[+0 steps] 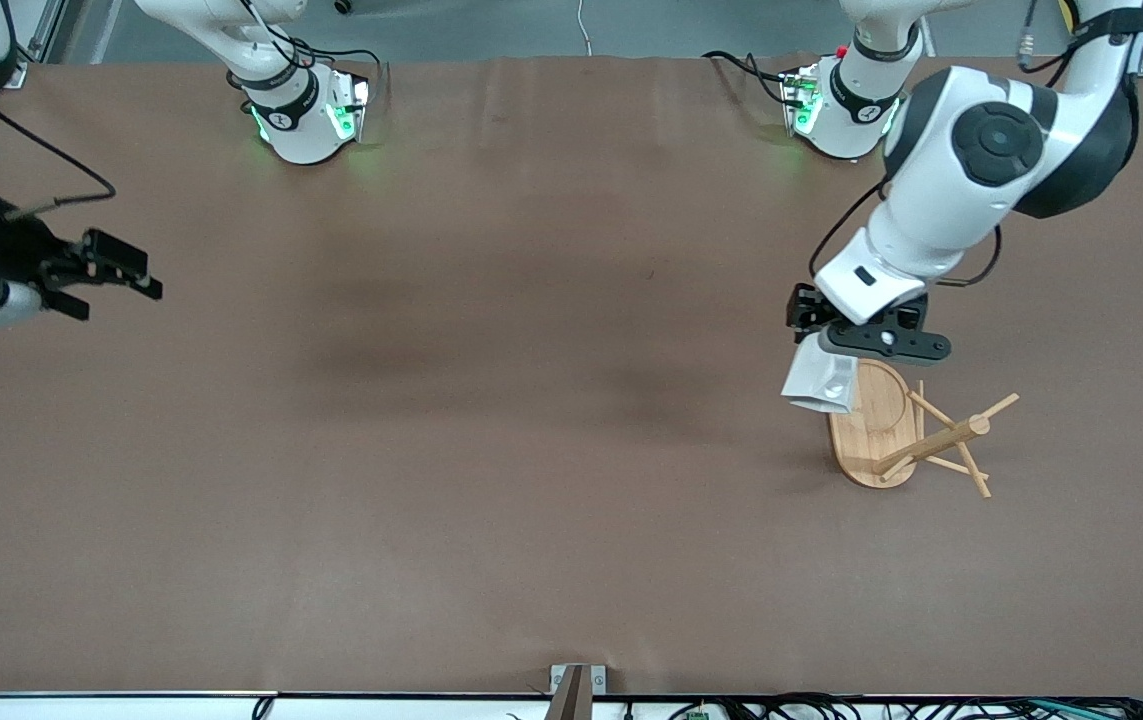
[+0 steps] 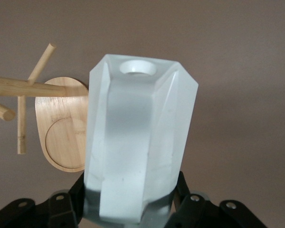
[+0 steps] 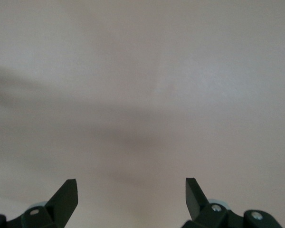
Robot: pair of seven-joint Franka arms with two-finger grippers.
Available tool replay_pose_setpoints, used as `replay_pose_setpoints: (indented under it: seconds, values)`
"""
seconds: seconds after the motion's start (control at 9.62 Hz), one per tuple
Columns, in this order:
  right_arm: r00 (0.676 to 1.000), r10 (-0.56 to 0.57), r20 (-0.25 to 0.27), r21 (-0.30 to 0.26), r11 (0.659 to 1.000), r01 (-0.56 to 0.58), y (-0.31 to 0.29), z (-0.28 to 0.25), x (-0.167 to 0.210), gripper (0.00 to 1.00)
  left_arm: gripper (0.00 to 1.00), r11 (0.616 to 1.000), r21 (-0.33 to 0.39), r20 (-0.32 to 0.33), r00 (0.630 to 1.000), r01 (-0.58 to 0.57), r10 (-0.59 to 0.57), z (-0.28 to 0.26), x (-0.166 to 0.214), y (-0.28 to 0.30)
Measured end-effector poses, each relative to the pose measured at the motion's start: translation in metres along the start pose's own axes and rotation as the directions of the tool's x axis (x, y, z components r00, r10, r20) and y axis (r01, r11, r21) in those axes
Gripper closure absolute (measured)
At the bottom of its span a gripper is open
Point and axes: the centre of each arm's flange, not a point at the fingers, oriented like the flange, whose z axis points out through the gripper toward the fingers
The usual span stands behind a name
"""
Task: Hang cup on rack
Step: 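Carry the cup with the left gripper toward the wooden rack, then lower the cup's handle onto a rack peg with the left gripper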
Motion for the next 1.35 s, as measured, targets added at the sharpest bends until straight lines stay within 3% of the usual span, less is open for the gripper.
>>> replay_pose_setpoints:
  seconds: [0.42,0.62,1.35]
  values:
    - [1.0,-0.008,0.011,-0.04,0.999,0.009,-0.01,-0.035,-0.032,0.0,0.28,0.998,-0.001,0.024,0.998,-0.056,0.056,0.012,0.0,-0.034]
    - [1.0,-0.009,0.017,-0.072,0.997,0.011,-0.007,-0.035,-0.034,0.0,0.28,0.998,-0.013,0.034,0.998,-0.061,0.062,0.025,0.002,-0.045]
    - [1.0,-0.026,0.007,-0.091,0.995,0.027,-0.014,-0.037,-0.031,0.0,0.28,0.996,-0.036,0.042,0.996,-0.083,0.085,0.043,0.007,-0.079]
